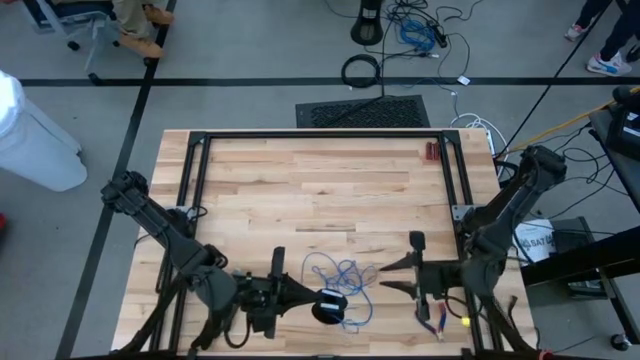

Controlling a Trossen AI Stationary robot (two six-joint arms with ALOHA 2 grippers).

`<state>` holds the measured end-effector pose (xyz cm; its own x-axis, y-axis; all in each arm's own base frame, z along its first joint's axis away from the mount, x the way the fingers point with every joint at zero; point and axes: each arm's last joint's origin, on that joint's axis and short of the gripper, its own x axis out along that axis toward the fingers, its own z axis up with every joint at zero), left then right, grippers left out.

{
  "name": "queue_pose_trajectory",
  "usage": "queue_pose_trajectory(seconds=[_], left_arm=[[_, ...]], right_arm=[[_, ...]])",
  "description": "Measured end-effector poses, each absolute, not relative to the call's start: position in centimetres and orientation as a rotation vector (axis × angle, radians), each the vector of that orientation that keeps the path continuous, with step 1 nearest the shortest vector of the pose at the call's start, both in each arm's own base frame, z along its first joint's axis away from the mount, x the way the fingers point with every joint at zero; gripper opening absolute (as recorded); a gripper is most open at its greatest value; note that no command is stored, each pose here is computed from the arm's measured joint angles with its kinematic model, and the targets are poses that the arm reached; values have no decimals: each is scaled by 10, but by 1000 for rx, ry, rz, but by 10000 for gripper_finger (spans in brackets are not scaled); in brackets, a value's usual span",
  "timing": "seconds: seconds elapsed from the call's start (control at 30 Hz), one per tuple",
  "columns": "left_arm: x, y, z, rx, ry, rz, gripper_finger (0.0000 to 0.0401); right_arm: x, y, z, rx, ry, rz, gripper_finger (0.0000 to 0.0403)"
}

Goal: Coil cords
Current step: Coil the blue wire onto the black spool

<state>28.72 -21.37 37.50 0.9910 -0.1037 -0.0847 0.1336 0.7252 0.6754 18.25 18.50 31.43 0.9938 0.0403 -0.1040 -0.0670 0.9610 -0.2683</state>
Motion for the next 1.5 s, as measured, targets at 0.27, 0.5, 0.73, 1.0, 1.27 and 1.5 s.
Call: queue_pose_trajectory(seconds=[0.27, 0.5, 0.73, 1.0, 1.27, 1.5], left_arm=[[296, -200, 374, 676, 75, -85, 1], [299, -204, 368, 683, 88, -93, 1], [299, -203, 367, 692, 105, -98, 1], [299, -203, 367, 641, 105, -94, 1], [299, -204, 366, 643, 107, -94, 1], [299, -204, 366, 643, 109, -87, 1]], right_arm=[[199, 204, 311, -413, -22, 81, 116], [219, 214, 304, -571, -49, -7, 116], [233, 228, 320, -649, -51, -64, 116], [246, 242, 328, -676, -29, -23, 131], [249, 242, 330, -675, -28, -38, 172], [246, 243, 332, -699, -30, -38, 165]])
